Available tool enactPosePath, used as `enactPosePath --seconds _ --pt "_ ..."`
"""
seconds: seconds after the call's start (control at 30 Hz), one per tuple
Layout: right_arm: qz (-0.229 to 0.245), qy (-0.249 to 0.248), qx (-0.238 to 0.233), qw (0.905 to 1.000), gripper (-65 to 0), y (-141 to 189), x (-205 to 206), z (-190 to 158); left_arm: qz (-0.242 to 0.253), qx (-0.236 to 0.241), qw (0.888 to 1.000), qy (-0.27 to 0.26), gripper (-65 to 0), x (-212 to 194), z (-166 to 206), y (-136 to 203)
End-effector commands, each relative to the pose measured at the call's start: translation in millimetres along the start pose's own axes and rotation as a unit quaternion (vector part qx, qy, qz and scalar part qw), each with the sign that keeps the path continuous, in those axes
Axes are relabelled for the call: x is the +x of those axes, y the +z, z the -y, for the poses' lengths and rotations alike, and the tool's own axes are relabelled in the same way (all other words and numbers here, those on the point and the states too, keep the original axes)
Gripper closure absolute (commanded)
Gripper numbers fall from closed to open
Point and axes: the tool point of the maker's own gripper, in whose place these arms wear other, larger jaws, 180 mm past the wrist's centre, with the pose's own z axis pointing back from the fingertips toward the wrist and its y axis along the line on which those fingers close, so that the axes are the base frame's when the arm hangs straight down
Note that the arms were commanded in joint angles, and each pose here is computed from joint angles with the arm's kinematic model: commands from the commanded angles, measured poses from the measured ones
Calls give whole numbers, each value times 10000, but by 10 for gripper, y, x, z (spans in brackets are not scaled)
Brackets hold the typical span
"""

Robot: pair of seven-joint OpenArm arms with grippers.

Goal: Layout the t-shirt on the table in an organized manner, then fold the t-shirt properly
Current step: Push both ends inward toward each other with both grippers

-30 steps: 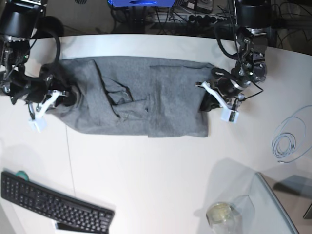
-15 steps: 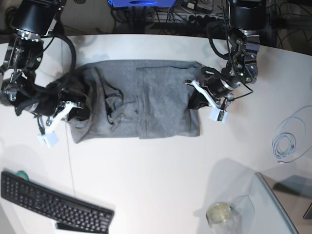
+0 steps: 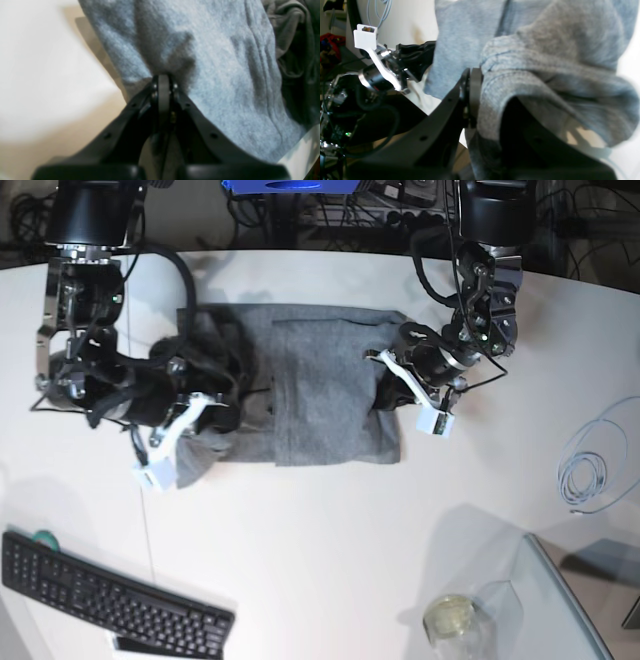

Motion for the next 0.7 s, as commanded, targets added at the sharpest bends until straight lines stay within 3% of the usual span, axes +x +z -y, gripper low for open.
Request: enactPosePath --seconds 0.0,0.23,0.67 --pt "241 90 272 9993 -15 -26 146 -188 227 -35 9997 -47 0 159 2 -2" --pt "-119 8 577 9983 -15 -288 -49 -451 144 -217 9996 -131 0 118 154 -63" --pt "-330 45 879 9956 -15 -698 -331 -706 138 -206 9996 -128 0 111 144 -56"
